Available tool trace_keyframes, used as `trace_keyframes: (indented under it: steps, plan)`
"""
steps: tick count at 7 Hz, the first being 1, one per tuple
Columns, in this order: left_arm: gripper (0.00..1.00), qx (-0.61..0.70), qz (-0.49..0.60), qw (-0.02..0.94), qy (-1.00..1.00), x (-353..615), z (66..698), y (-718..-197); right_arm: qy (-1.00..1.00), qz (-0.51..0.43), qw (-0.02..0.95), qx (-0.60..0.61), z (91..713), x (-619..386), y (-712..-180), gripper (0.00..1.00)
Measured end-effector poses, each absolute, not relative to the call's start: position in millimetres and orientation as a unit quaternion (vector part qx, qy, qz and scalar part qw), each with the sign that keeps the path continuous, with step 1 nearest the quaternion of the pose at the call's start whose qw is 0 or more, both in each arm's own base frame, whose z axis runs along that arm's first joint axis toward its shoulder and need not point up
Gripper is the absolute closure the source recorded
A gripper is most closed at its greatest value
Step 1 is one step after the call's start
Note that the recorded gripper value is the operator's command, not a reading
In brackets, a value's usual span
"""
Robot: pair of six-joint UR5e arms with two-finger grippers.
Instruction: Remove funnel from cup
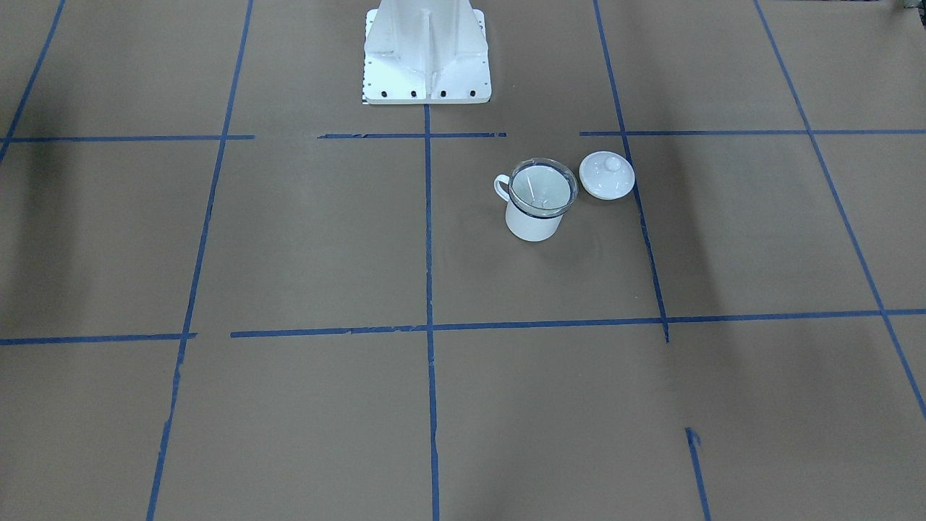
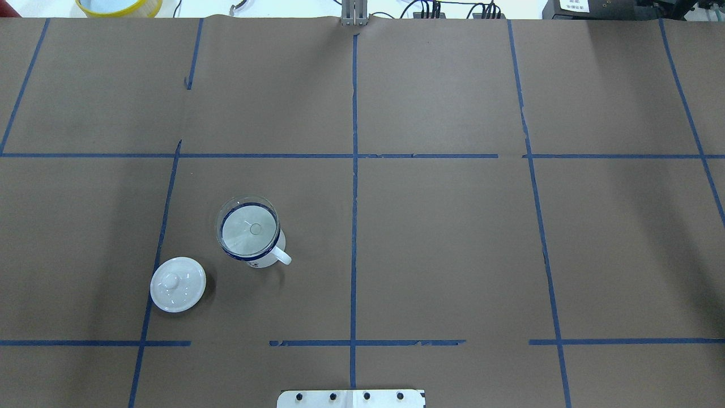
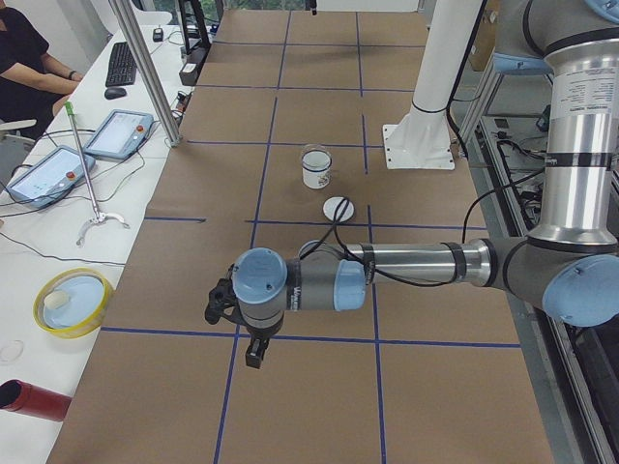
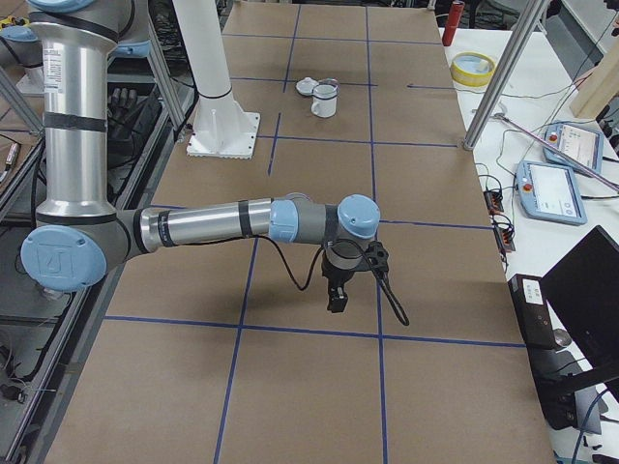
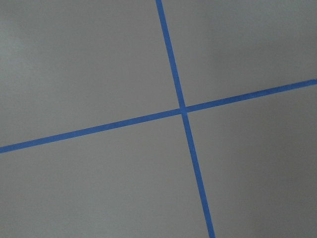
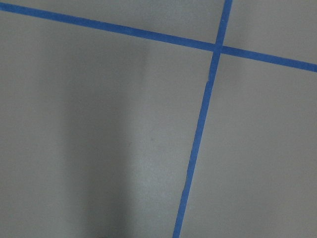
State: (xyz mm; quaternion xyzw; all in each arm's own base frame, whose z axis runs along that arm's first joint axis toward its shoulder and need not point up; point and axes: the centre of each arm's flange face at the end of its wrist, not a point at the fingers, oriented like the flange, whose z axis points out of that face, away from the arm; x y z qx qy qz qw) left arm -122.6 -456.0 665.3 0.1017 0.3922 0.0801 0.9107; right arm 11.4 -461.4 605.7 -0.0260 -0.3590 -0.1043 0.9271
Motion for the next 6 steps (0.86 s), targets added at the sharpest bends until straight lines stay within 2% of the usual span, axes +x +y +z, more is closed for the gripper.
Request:
trace_keyframes:
  steps: [2,3,4,6]
  plan:
    - [0.00,0.121,0.046,0.912,0.390,-120.7,672.1,-429.6,-0.359,-0.104,0.927,-0.026,605.7,11.4,-461.4,0.00]
    - [0.00,0.104,-0.016,0.911,0.398,-116.5,660.5,-433.4,-0.359,-0.104,0.927,-0.026,605.7,11.4,-461.4,0.00]
    - [0.00,0.079,-0.065,0.907,0.408,-95.2,638.5,-445.7,-0.359,-0.104,0.927,-0.026,605.6,11.4,-461.4,0.00]
    - [0.00,0.024,-0.148,0.888,0.435,-12.5,553.3,-472.7,-0.359,-0.104,0.927,-0.026,605.6,11.4,-461.4,0.00]
